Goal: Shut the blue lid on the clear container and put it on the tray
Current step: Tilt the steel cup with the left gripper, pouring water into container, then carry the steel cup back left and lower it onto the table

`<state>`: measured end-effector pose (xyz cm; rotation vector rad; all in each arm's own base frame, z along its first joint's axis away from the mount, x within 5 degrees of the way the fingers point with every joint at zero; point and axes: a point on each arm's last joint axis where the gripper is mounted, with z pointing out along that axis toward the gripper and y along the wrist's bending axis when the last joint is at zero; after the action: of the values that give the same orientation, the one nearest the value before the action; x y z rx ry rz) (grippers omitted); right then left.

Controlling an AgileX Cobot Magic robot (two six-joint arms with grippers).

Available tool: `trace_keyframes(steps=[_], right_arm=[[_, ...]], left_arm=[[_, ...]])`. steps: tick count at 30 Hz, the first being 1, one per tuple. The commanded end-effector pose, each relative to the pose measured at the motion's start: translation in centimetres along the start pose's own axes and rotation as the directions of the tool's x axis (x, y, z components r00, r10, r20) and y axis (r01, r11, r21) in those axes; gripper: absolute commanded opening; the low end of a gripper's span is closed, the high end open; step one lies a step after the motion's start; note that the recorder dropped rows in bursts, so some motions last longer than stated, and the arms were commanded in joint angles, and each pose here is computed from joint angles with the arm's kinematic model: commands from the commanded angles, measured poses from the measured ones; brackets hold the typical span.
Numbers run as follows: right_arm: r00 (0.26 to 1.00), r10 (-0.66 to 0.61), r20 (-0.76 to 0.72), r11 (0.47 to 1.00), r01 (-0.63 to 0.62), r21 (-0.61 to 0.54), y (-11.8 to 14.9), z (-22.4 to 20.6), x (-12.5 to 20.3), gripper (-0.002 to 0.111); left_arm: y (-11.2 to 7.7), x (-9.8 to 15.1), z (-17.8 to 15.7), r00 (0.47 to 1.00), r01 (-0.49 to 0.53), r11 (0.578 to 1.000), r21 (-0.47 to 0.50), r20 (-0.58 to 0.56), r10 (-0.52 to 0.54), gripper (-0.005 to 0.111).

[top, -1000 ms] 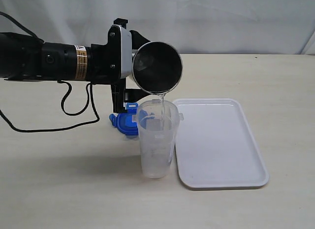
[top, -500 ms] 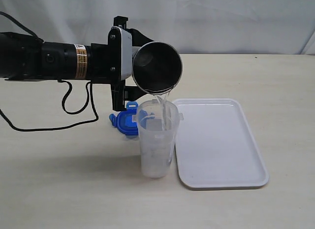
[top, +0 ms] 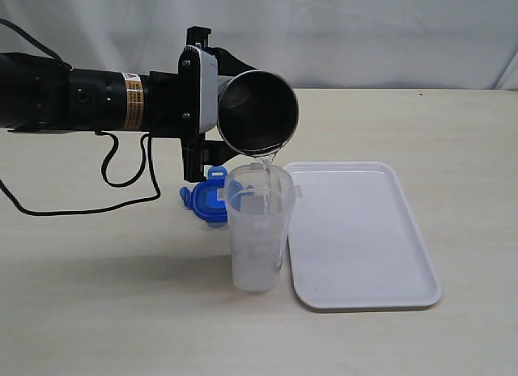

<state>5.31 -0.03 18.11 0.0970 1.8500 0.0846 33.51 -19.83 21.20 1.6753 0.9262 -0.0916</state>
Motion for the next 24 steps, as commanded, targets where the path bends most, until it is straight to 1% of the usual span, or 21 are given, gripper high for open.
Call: trace_keyframes(steps=[1, 6, 9, 10, 17, 22, 24], right_arm=[[1.000, 0.003, 0.005, 1.000, -0.003, 0.004, -0.03, 0.01, 0.06, 0.005], [1.000, 0.003, 0.005, 1.000, -0.003, 0.004, -0.03, 0.01, 0.06, 0.005], [1.000, 0.003, 0.005, 1.000, -0.003, 0.004, -0.03, 0.01, 0.06, 0.005], [1.000, 0.003, 0.005, 1.000, -0.003, 0.004, -0.03, 0.01, 0.06, 0.005], [1.000, 0.003, 0.005, 1.000, -0.003, 0.004, -0.03, 0.01, 0.06, 0.005], [1.000, 0.003, 0.005, 1.000, -0.003, 0.004, -0.03, 0.01, 0.06, 0.005], [1.000, 0.003, 0.005, 1.000, -0.003, 0.004, -0.03, 0.01, 0.06, 0.005]], left_arm=[[1.07, -0.56, -0.21, 0.999, 0.015, 0.999, -0.051, 0.035, -0.014, 0.000], [1.07, -0.56, -0.21, 0.999, 0.039, 0.998, -0.051, 0.036, -0.037, 0.000], [1.07, -0.56, -0.21, 0.995, 0.089, 0.995, -0.049, 0.038, -0.087, 0.000], [1.07, -0.56, -0.21, 0.992, 0.121, 0.992, -0.047, 0.040, -0.119, 0.000], [1.06, -0.56, -0.21, 0.976, 0.215, 0.976, -0.042, 0.044, -0.213, 0.000], [1.06, -0.56, -0.21, 0.943, 0.331, 0.943, -0.037, 0.049, -0.329, 0.000], [1.06, -0.54, -0.21, 0.919, 0.393, 0.919, -0.034, 0.049, -0.392, 0.000]])
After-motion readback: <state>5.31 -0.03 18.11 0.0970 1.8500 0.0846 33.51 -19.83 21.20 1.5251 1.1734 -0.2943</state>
